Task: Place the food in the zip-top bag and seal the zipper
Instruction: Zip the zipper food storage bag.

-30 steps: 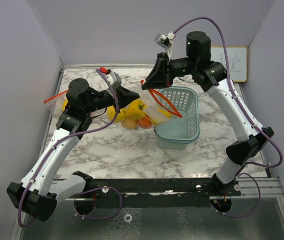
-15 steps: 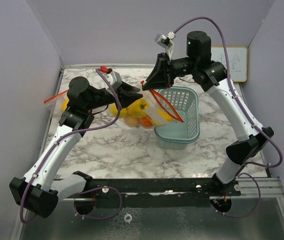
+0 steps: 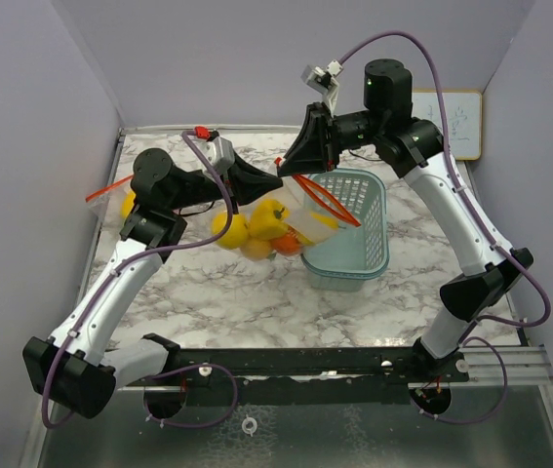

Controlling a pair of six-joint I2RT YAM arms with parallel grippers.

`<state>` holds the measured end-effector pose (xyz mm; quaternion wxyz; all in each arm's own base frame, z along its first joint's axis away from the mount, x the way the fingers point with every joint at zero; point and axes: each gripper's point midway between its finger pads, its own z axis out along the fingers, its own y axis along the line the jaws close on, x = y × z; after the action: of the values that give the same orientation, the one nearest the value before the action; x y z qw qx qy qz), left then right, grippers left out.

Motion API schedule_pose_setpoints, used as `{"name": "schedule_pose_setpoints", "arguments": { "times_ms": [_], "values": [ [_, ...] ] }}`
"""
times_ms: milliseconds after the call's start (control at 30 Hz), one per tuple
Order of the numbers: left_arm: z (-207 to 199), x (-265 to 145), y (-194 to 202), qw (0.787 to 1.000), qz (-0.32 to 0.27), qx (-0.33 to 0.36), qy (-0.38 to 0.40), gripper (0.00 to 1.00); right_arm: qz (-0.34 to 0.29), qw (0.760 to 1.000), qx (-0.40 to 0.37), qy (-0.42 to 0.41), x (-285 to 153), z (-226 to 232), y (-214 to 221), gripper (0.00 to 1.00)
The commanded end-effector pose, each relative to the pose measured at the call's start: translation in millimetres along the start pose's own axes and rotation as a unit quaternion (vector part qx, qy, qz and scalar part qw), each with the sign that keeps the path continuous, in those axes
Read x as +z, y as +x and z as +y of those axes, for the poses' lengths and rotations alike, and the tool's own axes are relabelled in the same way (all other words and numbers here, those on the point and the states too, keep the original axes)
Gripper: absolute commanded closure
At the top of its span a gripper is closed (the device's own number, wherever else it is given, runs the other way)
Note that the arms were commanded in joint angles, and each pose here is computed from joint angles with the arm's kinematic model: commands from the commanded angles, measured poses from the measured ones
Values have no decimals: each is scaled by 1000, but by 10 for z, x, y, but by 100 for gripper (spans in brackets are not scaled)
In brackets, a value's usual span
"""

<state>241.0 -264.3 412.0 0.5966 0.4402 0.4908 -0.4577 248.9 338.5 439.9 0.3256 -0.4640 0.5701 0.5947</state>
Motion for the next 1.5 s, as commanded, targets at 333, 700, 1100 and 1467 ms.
{"name": "schedule_pose_setpoints", "arguments": {
  "times_ms": [333,700,1100,1467],
  "values": [
    [518,-50,-361,989,-11,22,-148,100,7,998,-23,52,-57,-151,19,94],
    [521,-105,-550,984,-37,31,-169,100,22,981,-26,193,-206,-626,174,92],
    [496,-154,-562,984,-42,30,-174,100,-5,975,-79,206,-247,-592,-62,45],
    [498,-108,-527,986,-46,19,-162,100,-68,975,-128,168,-190,-374,-547,24]
  ]
}}
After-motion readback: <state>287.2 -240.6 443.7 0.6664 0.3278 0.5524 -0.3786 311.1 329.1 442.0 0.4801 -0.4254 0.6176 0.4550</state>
